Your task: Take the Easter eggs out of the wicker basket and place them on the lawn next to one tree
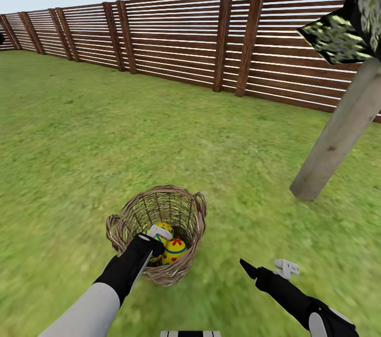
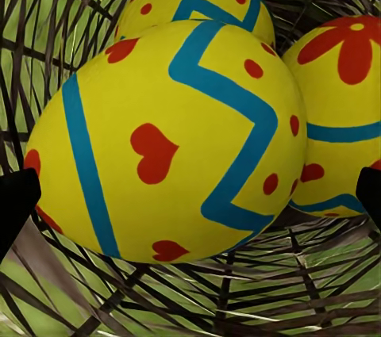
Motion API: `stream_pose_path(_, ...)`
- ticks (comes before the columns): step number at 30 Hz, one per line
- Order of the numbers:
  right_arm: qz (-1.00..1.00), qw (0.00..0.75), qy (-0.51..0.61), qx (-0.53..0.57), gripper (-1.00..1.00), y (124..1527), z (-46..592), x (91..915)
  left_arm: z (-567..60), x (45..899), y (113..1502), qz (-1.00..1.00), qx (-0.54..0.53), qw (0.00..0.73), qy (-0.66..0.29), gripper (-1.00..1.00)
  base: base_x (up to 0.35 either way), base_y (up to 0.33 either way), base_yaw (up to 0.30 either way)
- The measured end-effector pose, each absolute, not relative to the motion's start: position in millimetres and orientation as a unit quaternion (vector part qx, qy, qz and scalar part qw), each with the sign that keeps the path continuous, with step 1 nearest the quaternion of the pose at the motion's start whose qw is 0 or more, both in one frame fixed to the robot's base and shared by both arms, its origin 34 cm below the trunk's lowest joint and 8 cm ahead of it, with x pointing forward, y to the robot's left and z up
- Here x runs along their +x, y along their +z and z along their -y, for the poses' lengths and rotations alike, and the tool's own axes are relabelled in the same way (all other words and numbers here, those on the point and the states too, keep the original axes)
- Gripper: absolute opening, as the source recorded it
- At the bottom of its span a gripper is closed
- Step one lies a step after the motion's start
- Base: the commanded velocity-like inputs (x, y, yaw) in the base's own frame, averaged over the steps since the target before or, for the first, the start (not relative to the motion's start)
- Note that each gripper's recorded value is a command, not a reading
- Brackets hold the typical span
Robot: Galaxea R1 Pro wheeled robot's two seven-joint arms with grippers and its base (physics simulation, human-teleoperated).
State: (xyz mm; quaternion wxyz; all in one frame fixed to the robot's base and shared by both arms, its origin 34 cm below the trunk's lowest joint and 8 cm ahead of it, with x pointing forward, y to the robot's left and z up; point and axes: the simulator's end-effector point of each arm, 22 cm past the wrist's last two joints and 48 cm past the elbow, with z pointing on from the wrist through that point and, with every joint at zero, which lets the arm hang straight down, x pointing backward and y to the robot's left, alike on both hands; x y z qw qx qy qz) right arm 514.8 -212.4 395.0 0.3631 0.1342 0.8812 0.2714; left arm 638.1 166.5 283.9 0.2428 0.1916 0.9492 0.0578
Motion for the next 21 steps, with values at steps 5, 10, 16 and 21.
stream_pose_path(5,-0.881,0.363,0.271,0.134,1.00,395.0,212.3,514.9,-166.5,638.1,283.9,-0.949,0.192,0.243,0.058,1.00,0.000,0.000,0.000)
stream_pose_path(10,-0.881,0.363,0.271,0.134,1.00,395.1,212.4,515.0,-166.6,638.2,284.0,-0.949,0.192,0.243,0.058,1.00,0.000,0.000,0.000)
stream_pose_path(16,-0.881,0.363,0.271,0.134,1.00,394.9,212.4,514.7,-167.3,638.9,284.4,-0.950,0.190,0.243,0.058,1.00,0.000,0.000,0.000)
stream_pose_path(21,-0.881,0.363,0.271,0.134,1.00,395.1,212.3,515.0,-168.2,640.6,285.8,-0.949,0.188,0.245,0.059,1.00,0.000,0.000,0.000)
